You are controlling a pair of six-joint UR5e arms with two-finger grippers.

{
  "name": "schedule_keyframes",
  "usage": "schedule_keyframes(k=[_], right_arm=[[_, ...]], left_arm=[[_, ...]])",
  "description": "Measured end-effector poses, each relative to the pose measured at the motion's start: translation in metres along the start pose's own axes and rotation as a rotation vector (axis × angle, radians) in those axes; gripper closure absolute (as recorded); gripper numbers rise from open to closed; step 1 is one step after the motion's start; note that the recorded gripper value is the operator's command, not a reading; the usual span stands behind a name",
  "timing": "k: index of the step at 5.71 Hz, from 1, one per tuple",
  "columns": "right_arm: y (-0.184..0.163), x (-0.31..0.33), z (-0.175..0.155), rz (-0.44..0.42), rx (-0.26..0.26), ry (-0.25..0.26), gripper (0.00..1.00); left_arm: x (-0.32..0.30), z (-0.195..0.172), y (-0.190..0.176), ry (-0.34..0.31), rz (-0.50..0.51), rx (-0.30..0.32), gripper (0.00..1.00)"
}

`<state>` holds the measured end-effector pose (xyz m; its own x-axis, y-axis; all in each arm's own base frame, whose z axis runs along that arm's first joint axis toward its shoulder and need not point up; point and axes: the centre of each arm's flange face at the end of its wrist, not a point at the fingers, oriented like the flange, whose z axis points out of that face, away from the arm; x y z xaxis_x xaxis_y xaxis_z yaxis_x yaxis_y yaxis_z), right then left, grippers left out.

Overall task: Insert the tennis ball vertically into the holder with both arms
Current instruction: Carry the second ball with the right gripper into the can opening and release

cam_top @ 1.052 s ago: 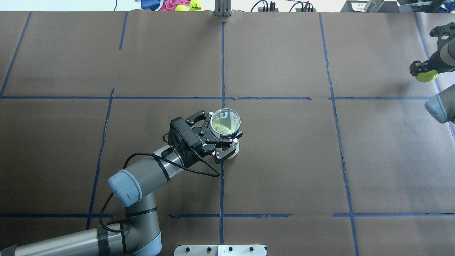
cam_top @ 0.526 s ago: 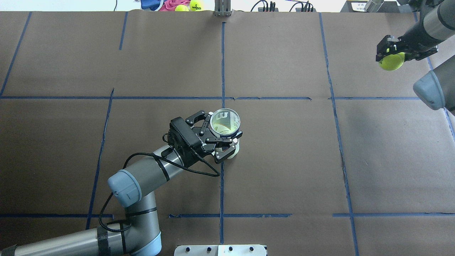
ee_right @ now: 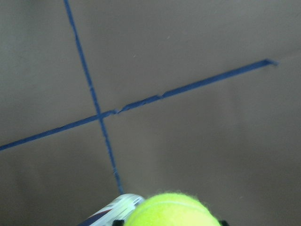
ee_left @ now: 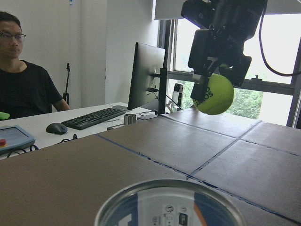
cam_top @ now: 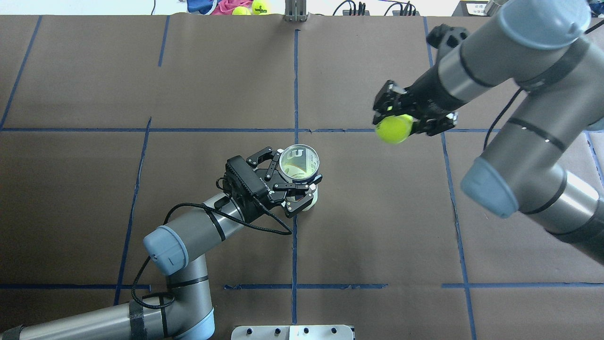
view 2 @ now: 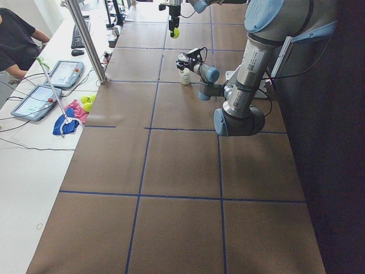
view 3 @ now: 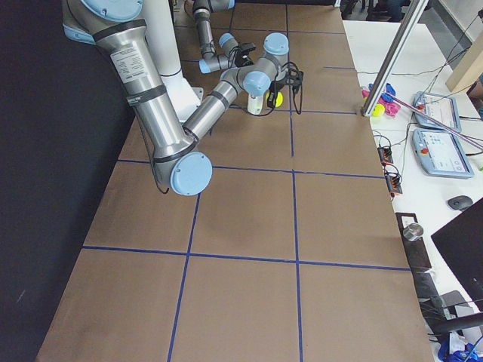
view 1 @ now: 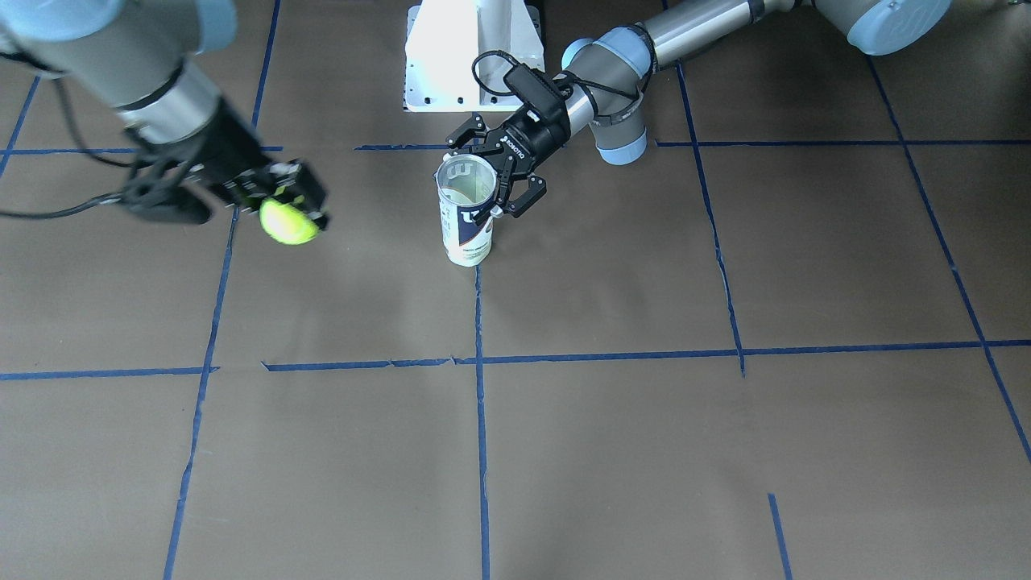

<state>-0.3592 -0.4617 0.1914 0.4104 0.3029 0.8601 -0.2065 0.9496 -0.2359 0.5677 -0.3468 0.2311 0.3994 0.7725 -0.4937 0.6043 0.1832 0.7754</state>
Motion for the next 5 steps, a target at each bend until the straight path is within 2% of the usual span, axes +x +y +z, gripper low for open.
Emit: schedule_keyframes(k=[1, 2, 4, 5], right_arm=[[0.045, -0.043, 0.013, 0.036, -0.015, -0.039, 0.98], [0.075, -0.072, 0.017, 0.048, -0.025, -0.071, 0.98], [0.095, -0.091, 0.018, 0.05, -0.035, -0.093, 0.97], [0.094, -0.092, 0.018, 0.05, -0.019, -0.096, 0.96]], left_arm=[[0.0, 0.0, 0.001, -0.001, 0.002, -0.002, 0.14], [0.001, 0.0, 0.002, -0.001, 0.002, -0.004, 0.14], [0.002, 0.001, 0.002, 0.001, 0.001, -0.006, 0.13], [0.002, 0.001, 0.002, 0.001, 0.0, -0.006, 0.14]])
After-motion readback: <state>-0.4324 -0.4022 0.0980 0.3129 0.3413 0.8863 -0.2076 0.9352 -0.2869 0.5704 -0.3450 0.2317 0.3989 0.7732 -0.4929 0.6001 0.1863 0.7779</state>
